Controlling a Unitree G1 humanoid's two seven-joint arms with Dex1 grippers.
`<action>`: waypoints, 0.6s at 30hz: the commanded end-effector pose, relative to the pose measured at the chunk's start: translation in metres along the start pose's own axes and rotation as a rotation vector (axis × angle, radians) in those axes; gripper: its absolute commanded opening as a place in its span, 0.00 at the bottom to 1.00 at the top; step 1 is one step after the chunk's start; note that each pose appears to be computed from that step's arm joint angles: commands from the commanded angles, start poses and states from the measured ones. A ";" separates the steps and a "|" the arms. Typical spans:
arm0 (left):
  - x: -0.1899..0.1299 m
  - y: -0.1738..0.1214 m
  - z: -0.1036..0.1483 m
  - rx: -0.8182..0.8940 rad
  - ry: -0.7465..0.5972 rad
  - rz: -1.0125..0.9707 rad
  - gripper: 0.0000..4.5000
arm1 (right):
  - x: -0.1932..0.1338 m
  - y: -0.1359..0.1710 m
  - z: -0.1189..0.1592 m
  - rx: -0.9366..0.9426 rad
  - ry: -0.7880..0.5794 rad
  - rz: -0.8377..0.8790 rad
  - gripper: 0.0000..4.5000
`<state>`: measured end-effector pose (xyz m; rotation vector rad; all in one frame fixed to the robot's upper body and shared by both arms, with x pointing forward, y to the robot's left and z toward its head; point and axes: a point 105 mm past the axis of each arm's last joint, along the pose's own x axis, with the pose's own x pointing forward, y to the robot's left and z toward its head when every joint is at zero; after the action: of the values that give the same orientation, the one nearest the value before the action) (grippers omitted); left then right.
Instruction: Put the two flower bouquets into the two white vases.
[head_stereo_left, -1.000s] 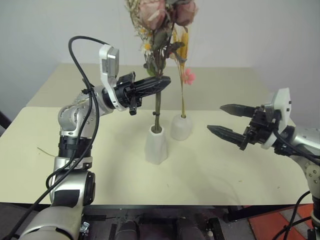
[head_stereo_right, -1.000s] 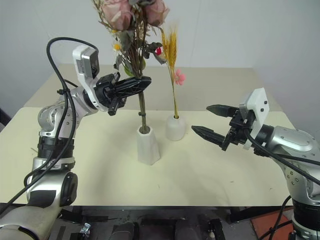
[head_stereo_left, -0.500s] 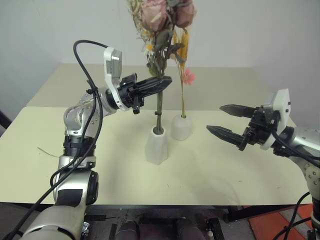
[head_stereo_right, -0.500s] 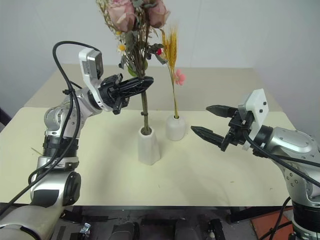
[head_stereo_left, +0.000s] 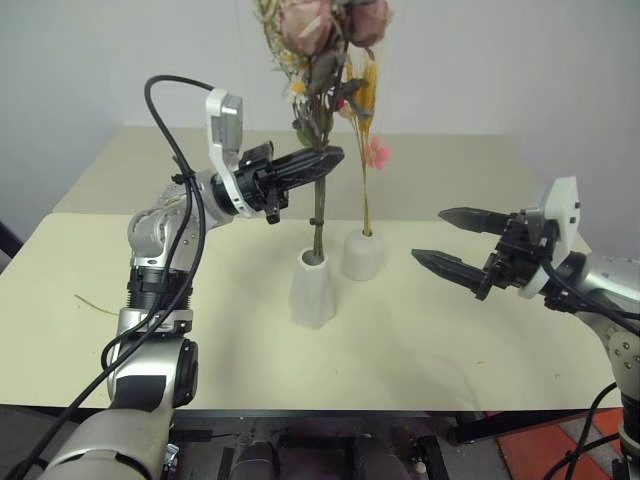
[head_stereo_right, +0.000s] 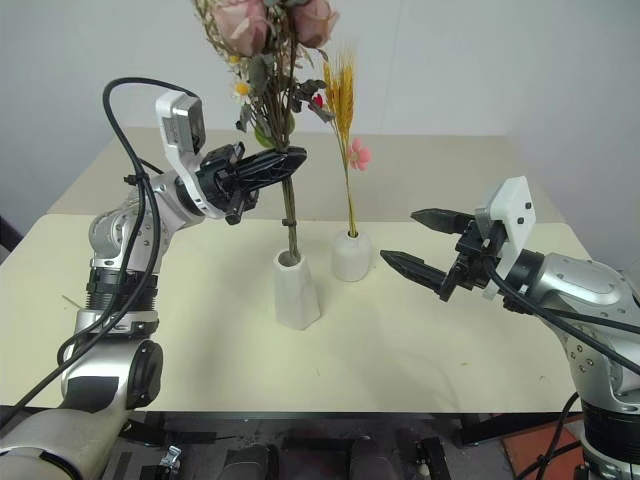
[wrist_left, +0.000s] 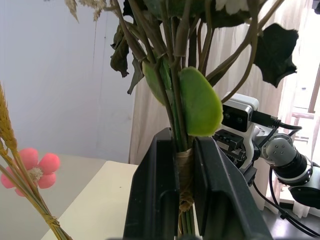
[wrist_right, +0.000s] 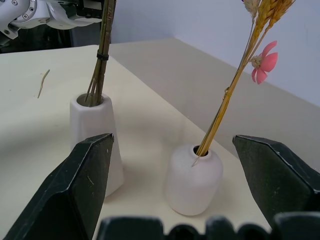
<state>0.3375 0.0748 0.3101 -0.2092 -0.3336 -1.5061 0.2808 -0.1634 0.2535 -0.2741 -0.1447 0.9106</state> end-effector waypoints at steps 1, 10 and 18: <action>0.002 -0.004 0.015 0.057 -0.022 -0.019 0.03 | 0.001 0.001 0.016 -0.054 -0.052 0.005 1.00; -0.002 -0.004 0.019 0.058 -0.031 -0.016 0.03 | 0.003 0.001 0.016 -0.051 -0.059 0.009 1.00; -0.005 -0.004 0.017 0.055 -0.023 -0.010 0.03 | 0.004 0.002 0.015 -0.049 -0.062 0.010 1.00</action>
<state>0.3379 0.0820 0.3132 -0.2067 -0.3461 -1.4902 0.2816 -0.1577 0.2558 -0.2647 -0.1635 0.9274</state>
